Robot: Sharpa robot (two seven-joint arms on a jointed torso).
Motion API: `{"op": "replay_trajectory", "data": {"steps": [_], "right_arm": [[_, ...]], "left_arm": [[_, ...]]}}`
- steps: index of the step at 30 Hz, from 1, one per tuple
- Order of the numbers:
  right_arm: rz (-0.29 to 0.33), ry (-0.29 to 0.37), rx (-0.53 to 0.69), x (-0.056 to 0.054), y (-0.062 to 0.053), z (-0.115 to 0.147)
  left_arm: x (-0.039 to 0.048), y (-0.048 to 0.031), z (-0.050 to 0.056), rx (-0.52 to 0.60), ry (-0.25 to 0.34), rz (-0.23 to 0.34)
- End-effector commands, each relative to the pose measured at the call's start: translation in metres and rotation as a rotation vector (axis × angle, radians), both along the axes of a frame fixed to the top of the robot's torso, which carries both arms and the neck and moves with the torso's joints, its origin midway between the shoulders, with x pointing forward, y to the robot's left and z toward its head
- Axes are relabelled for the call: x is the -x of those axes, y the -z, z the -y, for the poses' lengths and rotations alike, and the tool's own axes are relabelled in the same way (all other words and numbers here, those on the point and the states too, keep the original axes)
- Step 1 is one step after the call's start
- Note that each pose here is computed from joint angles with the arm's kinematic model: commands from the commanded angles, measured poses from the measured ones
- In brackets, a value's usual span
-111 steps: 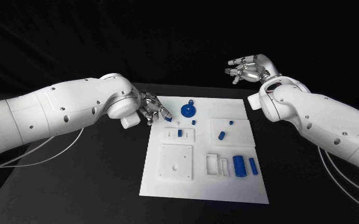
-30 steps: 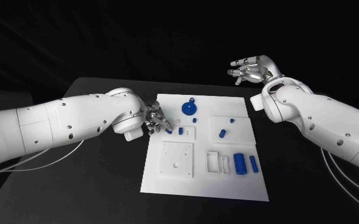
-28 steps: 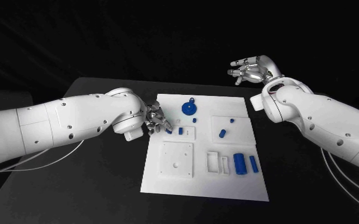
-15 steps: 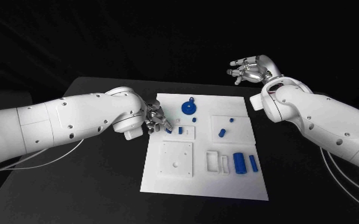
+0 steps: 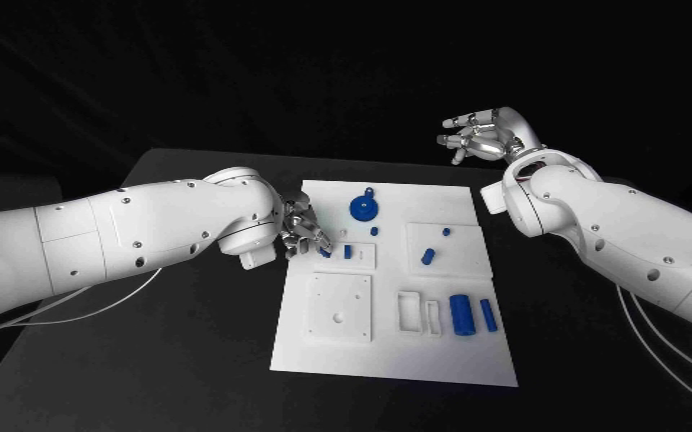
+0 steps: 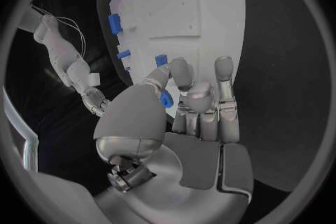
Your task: Assemble the parts on the task board
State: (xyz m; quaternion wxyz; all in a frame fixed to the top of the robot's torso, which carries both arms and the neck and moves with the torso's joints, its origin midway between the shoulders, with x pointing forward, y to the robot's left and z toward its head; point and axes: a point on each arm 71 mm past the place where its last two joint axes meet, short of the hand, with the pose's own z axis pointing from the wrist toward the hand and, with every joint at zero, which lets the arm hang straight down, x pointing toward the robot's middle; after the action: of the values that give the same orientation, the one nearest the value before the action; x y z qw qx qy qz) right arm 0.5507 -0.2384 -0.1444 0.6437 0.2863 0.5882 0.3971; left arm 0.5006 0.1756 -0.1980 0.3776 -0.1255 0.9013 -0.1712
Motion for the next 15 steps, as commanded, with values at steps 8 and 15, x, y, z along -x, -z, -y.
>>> {"op": "replay_trajectory", "data": {"steps": [8,15], "right_arm": [[-0.004,-0.014,-0.001,0.0006,0.0028,-0.0029],[-0.005,-0.014,-0.001,0.0008,0.0035,-0.0027]], "left_arm": [[0.0077,0.0078,0.0098,-0.005,0.060,-0.048],[0.0084,0.0077,0.0121,0.005,0.062,-0.051]]}}
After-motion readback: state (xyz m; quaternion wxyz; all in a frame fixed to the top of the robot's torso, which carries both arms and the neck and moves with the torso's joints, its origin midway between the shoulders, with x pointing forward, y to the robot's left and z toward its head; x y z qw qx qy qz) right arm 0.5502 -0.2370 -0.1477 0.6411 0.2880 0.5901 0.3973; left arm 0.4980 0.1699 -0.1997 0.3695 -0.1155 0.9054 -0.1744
